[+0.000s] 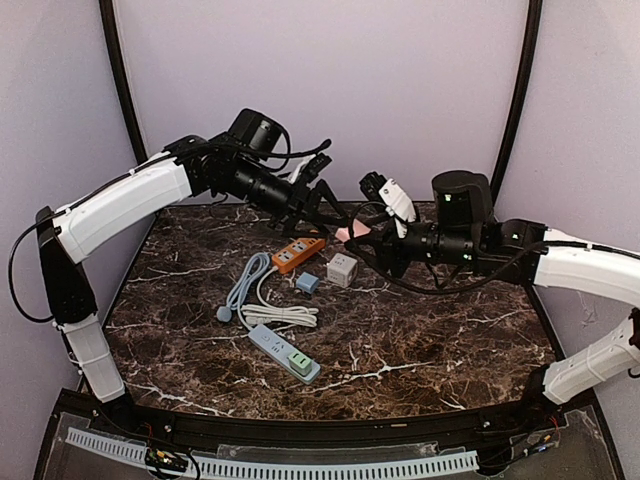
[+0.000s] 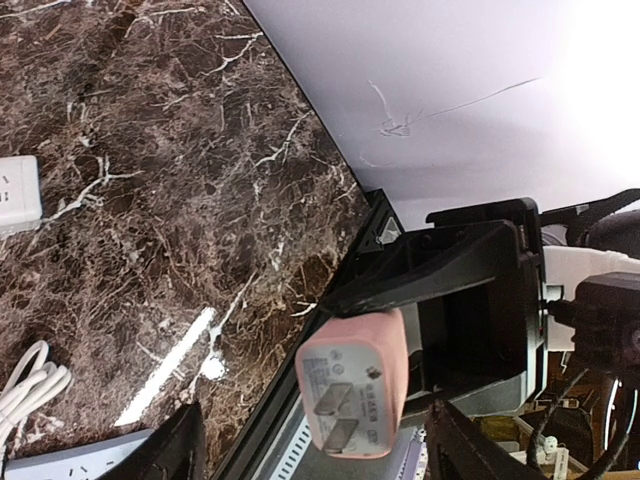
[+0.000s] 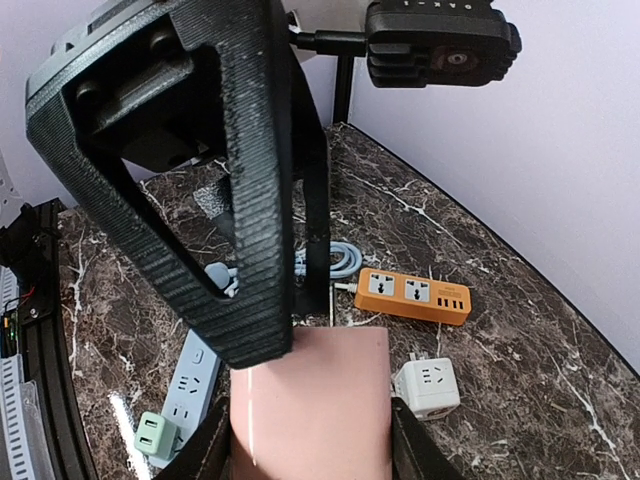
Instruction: Insert the plug
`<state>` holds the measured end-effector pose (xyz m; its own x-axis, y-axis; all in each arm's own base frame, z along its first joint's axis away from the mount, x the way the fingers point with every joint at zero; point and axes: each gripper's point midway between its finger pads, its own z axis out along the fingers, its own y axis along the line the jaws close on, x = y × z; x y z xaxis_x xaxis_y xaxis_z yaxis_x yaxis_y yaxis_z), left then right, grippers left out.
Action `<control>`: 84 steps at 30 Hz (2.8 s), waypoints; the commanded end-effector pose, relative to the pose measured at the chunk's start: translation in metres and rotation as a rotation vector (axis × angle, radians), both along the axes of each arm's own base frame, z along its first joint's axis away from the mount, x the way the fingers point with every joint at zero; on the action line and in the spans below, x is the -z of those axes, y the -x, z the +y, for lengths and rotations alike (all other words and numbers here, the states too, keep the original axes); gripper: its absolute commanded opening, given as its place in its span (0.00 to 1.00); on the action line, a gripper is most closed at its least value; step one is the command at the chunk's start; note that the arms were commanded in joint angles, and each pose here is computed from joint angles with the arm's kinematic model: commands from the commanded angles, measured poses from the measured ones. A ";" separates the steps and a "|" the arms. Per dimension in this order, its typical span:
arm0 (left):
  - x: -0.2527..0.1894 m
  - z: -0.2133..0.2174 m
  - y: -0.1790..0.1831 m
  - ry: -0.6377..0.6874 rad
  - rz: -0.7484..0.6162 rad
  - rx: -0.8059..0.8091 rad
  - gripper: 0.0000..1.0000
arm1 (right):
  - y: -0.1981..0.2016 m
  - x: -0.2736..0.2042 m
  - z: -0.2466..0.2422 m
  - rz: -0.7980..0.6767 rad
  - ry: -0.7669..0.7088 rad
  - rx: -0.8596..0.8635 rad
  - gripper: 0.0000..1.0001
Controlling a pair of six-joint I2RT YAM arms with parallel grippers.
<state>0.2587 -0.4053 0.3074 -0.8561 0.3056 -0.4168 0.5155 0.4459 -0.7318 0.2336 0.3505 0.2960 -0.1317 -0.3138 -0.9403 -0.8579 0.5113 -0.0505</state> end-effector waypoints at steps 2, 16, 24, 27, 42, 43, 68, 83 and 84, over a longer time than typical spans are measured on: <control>-0.020 -0.012 0.008 0.132 0.074 0.026 0.71 | 0.001 -0.018 0.005 -0.048 -0.026 -0.016 0.00; -0.021 -0.019 0.012 0.218 0.176 0.006 0.50 | 0.005 -0.021 0.008 -0.084 -0.028 -0.029 0.00; -0.017 -0.016 0.016 0.212 0.194 0.008 0.41 | 0.008 -0.020 0.010 -0.089 -0.030 -0.030 0.00; -0.017 -0.016 0.018 0.213 0.204 0.016 0.33 | 0.005 -0.020 0.008 -0.094 -0.026 -0.002 0.00; -0.028 -0.011 0.024 0.234 0.218 0.034 0.43 | 0.004 -0.021 0.001 -0.119 -0.020 0.032 0.00; -0.029 -0.011 0.024 0.236 0.217 0.033 0.42 | 0.005 -0.021 0.001 -0.118 -0.020 0.027 0.00; -0.030 -0.015 0.025 0.285 0.241 0.040 0.01 | 0.003 -0.021 -0.003 -0.078 -0.030 0.069 0.65; -0.036 0.009 0.000 0.307 0.128 -0.034 0.01 | -0.015 -0.026 -0.045 0.193 -0.148 0.241 0.99; -0.037 0.012 -0.003 0.315 0.134 -0.046 0.01 | -0.018 -0.031 -0.046 0.248 -0.181 0.219 0.99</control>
